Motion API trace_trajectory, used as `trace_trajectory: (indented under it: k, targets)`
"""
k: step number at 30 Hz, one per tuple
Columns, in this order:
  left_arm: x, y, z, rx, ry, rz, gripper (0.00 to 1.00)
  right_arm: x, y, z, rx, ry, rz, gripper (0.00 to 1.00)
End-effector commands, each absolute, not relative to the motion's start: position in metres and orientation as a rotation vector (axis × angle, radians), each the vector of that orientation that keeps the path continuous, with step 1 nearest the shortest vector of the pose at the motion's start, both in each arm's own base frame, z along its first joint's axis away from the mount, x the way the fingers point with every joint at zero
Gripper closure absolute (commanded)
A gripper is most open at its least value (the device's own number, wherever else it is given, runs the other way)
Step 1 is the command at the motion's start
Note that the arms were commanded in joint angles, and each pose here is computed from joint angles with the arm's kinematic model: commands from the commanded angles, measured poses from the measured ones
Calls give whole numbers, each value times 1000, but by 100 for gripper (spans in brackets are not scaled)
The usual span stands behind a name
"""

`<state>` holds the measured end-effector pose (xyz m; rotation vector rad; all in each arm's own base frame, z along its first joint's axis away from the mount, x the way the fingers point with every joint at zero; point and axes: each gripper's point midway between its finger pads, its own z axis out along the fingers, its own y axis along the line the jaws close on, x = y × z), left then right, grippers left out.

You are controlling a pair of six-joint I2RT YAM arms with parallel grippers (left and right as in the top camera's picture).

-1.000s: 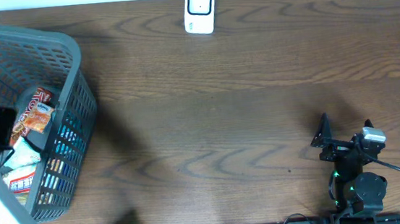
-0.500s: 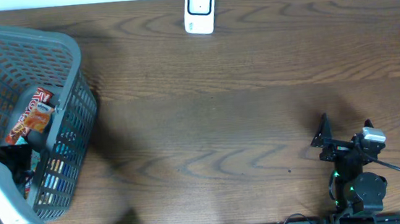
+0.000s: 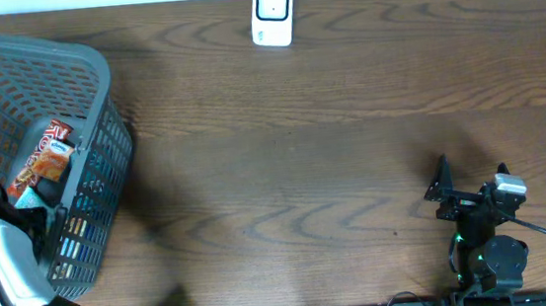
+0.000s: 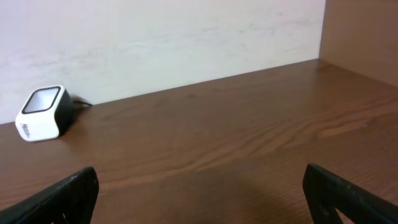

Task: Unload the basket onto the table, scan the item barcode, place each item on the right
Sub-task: 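Grasp the orange-and-white snack bag with the left gripper and lift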

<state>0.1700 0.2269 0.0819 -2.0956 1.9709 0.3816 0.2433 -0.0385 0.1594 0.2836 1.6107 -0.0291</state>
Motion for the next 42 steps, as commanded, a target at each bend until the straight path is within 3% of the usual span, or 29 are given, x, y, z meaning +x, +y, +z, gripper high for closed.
trace_trajectory:
  k: [1,5,6,8,9,16,31,42]
  targets:
    - [159,225,60,-2180,1971,436,2,243,-38,159,270,1612,-38,1]
    - [159,226,46,-2199,2001,444,4,243,-38,159,270,1612,-39,1]
    - [159,226,44,-2202,2006,446,17,243,-38,159,270,1612,-38,1]
    - [159,225,42,-2207,2012,447,75,243,-38,159,270,1612,-39,1]
    - [159,225,43,-2206,2012,447,92,243,-38,159,270,1612,-39,1]
    - [164,229,67,-2165,1967,426,93,243,-38,159,270,1612,-38,1]
    - [230,223,234,-1748,1744,-15,93,243,-38,159,270,1612,-39,1]
    - [239,223,269,-1620,1663,-45,93,243,-38,159,270,1612,-39,1]
